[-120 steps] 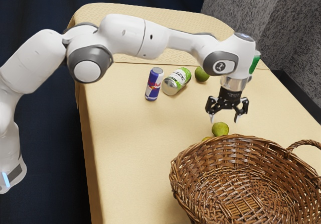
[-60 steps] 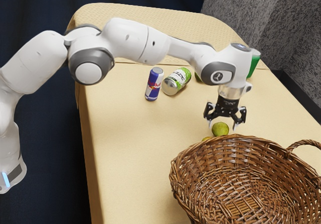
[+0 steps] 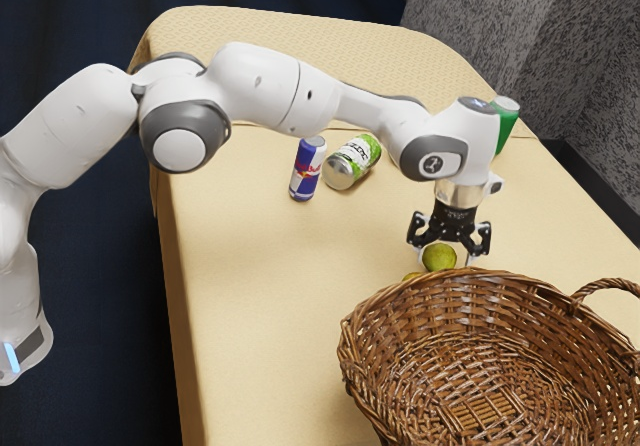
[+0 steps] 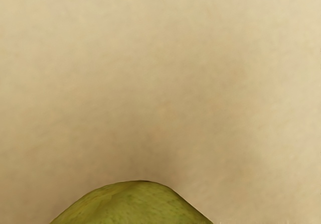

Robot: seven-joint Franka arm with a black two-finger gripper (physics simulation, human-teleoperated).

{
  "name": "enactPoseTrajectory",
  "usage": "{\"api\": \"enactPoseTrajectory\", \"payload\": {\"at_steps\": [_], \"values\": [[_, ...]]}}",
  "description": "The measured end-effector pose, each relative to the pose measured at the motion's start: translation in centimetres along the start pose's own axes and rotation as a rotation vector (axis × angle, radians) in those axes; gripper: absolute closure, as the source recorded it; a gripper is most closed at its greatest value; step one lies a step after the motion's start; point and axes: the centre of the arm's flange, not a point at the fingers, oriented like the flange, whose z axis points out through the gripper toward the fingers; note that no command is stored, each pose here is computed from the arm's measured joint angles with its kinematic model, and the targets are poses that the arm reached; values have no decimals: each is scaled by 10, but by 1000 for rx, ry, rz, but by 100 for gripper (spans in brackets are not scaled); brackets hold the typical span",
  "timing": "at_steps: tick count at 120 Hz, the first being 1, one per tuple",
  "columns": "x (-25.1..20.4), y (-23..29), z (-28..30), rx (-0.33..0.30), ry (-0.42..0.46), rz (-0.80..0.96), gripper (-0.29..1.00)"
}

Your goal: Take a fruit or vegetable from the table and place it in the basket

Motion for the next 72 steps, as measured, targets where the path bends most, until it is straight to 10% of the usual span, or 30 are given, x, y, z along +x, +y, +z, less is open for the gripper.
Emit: {"api": "enactPoseTrajectory", "payload": {"at_steps": [29, 54, 72], "values": [[1, -3, 8, 6, -4, 5, -3], [-2, -1, -4, -6, 7, -5, 37], [-10, -8, -39, -27, 17, -20, 36]]}}
